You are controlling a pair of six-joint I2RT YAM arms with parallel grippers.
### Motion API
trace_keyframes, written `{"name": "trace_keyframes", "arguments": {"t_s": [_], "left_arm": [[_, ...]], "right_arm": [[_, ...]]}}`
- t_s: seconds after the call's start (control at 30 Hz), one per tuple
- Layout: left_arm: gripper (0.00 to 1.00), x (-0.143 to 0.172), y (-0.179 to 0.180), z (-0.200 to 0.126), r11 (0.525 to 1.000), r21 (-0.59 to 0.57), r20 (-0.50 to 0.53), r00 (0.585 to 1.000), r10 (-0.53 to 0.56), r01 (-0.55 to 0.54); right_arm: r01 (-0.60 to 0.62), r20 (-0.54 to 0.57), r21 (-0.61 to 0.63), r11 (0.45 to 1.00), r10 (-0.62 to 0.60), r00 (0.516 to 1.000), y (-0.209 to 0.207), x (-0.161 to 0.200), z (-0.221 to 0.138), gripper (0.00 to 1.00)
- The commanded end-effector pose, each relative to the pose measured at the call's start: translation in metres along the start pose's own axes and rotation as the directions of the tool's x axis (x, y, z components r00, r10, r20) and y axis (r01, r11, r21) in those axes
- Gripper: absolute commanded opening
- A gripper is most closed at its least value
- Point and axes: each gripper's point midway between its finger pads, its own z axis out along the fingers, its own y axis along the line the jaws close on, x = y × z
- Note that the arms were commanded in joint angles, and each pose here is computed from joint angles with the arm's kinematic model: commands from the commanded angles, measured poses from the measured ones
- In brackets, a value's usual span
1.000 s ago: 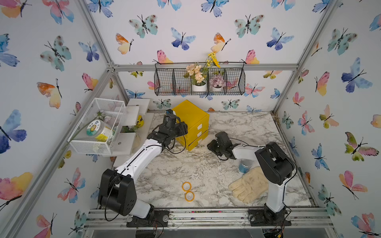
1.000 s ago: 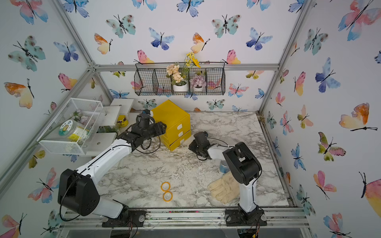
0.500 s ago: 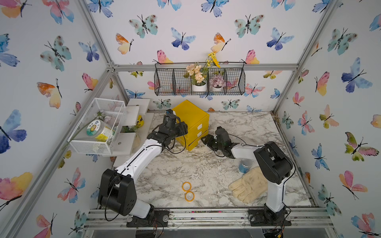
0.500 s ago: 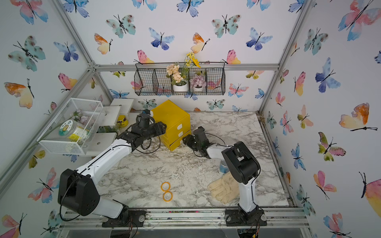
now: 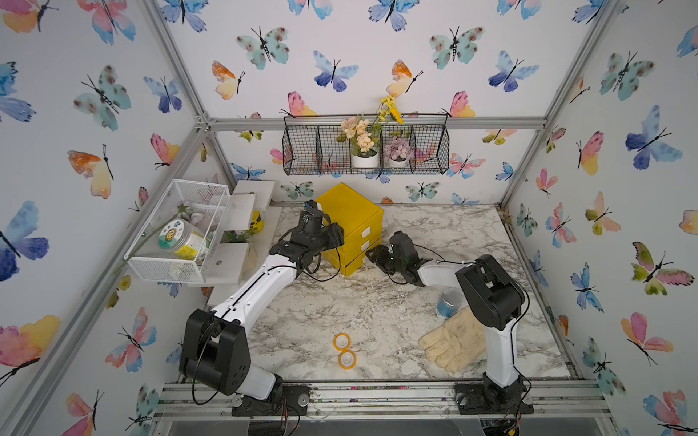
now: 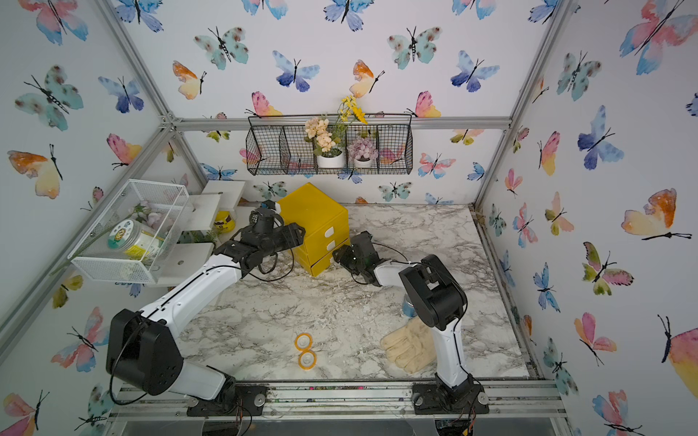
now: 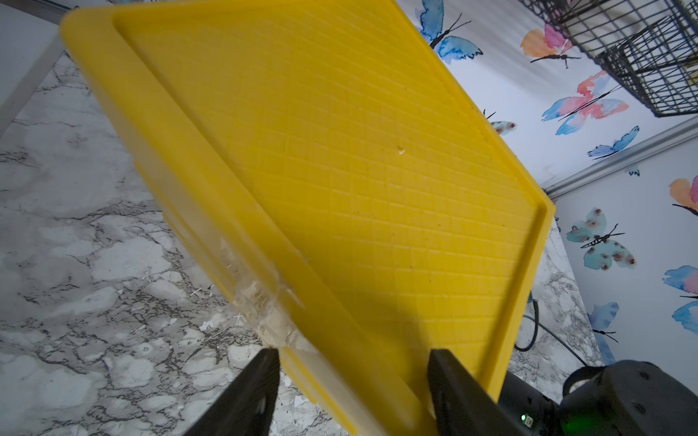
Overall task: Place the transparent tape into the drawer according to color
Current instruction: Open the drawer in the storage box.
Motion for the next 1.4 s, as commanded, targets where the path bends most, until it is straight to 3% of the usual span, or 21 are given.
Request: {"name": "trace_keyframes", "arguments": {"t_s": [0.0,0.63,1.0,1.37], "left_arm": [[0.66,0.067,0.034,0.013,0.995,-0.095,-0.238,0.971,0.013,-0.036],[0.66,0.066,0.034,0.012,0.995,-0.097,-0.234,0.972,0.012,-0.036],[0.67,0.064,0.035,0.011,0.994,-0.102,-0.229,0.973,0.011,-0.036],[0.67,0.064,0.036,0.012,0.994,-0.104,-0.233,0.973,0.010,-0.035]], "right_arm": [[-0.008,-0.010,0.006,1.000,0.008,1.000,0.000,-0.001,0.006,0.51],[0.031,-0.073,0.232,0.972,-0.015,0.997,-0.026,0.013,0.005,0.30],[0.133,-0.156,0.323,0.937,-0.086,0.984,-0.043,0.026,-0.023,0.28],[0.218,-0.204,0.407,0.887,-0.144,0.968,-0.064,0.036,-0.073,0.29]]}}
